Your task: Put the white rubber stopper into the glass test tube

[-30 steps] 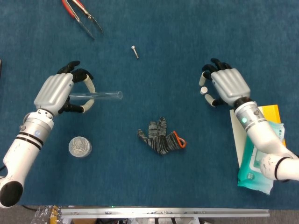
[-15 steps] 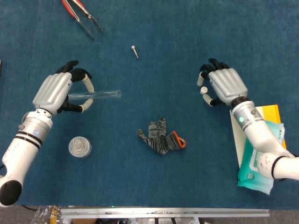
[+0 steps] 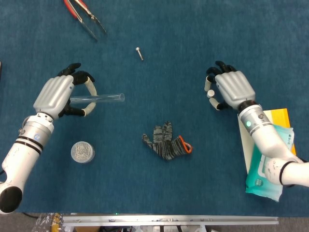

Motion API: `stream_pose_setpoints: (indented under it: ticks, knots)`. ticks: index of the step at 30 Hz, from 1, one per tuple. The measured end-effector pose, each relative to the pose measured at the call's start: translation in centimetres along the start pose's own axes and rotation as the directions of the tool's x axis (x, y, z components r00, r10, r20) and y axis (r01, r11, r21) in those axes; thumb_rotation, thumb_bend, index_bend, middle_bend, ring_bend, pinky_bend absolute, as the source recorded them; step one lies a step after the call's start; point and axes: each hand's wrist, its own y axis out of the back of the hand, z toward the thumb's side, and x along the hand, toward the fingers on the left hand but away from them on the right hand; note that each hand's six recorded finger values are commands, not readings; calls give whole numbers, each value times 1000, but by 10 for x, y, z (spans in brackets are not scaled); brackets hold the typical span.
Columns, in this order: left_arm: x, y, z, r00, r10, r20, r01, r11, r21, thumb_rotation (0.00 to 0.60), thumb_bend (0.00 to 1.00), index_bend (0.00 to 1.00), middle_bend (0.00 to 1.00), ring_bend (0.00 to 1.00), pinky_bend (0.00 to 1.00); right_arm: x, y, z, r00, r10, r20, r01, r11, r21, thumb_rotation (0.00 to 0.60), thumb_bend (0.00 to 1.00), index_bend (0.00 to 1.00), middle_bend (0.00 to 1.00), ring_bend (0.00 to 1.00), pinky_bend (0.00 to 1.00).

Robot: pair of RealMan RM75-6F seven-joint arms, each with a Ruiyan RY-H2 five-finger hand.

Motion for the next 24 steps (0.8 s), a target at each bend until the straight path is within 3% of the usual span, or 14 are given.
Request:
stream_pose_setpoints:
  ticks: [24]
  knots:
    - [2,1,-2,1000,-2,-3,2,1000,-5,600,327,560,294,66,81,-2,7,0,1000,-13,11,13,1000,-15,600,334,548,250,57,151]
